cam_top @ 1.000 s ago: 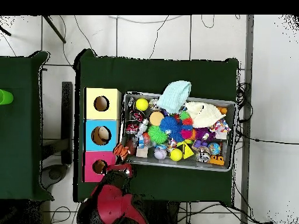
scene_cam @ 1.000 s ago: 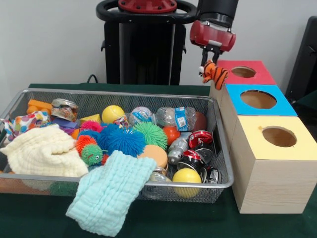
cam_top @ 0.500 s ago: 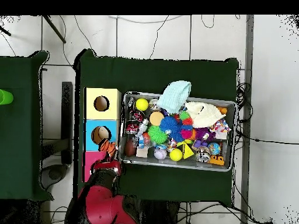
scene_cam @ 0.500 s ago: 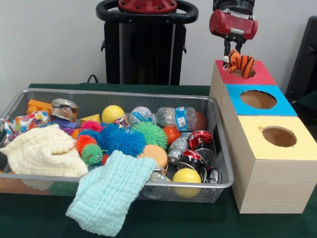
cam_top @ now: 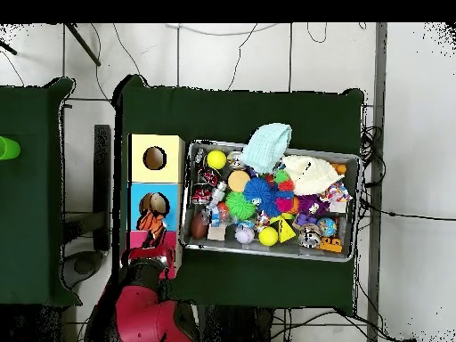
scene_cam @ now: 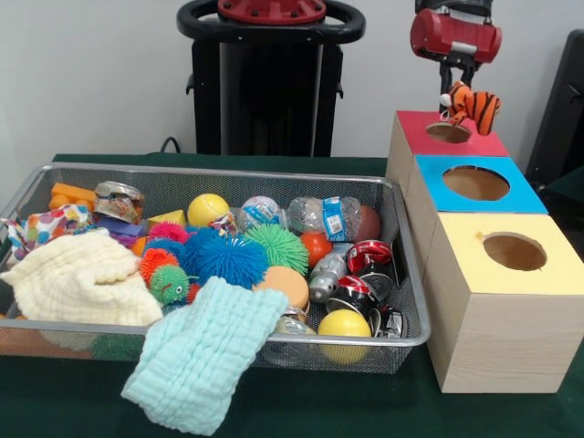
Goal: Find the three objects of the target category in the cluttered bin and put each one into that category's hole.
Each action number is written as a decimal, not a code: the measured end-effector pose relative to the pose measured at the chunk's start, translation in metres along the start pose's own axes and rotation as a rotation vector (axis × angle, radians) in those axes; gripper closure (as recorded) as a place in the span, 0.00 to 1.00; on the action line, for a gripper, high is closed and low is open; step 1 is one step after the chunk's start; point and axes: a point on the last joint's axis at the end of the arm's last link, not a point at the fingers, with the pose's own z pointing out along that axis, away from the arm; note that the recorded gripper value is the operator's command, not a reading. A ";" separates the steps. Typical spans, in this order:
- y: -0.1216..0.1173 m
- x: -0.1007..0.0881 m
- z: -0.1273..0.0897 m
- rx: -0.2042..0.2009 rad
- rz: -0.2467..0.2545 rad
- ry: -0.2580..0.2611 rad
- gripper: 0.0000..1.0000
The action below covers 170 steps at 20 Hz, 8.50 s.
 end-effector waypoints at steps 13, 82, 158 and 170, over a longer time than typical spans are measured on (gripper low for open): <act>0.017 0.014 0.005 -0.019 0.003 -0.008 1.00; 0.028 0.113 -0.053 -0.111 0.036 0.089 1.00; 0.038 0.045 -0.036 -0.019 0.218 0.325 1.00; 0.041 0.049 -0.014 -0.010 0.201 0.304 1.00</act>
